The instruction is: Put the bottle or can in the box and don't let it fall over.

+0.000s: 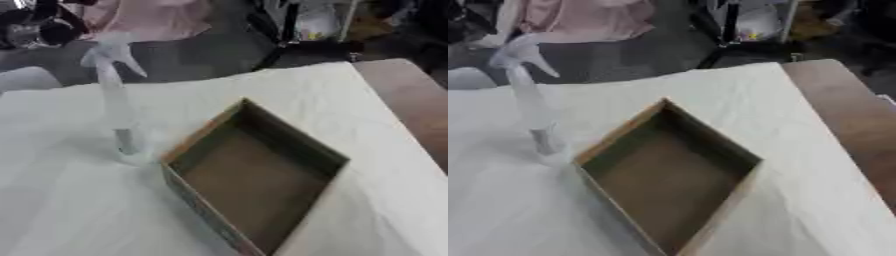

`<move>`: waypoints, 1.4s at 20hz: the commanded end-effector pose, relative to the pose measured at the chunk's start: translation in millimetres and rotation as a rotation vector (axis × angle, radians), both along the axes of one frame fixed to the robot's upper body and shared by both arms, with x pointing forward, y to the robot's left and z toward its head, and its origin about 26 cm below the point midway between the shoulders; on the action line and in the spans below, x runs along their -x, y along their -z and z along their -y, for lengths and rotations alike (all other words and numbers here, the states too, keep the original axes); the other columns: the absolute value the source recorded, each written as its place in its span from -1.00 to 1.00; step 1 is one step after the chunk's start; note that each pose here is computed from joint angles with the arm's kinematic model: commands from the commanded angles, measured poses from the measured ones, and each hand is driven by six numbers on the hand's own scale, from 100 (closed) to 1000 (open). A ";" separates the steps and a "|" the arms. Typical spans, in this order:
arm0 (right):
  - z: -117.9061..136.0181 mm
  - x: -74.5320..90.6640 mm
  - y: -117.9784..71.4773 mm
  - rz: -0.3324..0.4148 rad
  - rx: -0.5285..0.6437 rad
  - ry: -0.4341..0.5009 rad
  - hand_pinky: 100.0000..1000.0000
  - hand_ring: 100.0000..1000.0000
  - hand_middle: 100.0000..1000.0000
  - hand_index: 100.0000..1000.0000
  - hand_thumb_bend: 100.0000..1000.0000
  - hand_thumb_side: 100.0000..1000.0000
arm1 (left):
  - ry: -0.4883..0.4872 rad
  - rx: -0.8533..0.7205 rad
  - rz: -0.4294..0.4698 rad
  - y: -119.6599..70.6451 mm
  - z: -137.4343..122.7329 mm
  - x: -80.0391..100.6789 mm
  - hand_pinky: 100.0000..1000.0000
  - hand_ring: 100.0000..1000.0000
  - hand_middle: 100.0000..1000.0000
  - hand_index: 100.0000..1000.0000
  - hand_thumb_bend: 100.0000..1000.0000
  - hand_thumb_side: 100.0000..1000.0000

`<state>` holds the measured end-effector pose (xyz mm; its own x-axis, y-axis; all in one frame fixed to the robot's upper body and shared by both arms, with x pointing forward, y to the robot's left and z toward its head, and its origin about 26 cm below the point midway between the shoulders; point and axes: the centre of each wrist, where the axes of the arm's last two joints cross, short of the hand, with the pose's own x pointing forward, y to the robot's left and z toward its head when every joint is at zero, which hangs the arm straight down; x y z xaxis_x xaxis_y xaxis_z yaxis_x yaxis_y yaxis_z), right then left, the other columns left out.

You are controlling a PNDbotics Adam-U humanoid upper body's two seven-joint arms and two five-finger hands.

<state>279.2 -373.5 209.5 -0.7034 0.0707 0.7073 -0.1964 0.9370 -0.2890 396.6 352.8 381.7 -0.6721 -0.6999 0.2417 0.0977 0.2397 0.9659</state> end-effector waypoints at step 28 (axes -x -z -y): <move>-2.0 -2.9 -5.5 0.015 0.029 -0.017 1.00 1.00 1.00 0.96 -1.00 -0.12 | -0.037 -0.005 0.104 -16.3 -0.6 -1.6 1.00 0.38 1.00 1.00 -0.48 0.26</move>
<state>282.9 -370.7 208.2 -0.7014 0.0609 0.7101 -0.2153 0.9317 -0.2925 404.8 351.1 382.0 -0.6643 -0.7198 0.2015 0.0377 0.2370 0.9708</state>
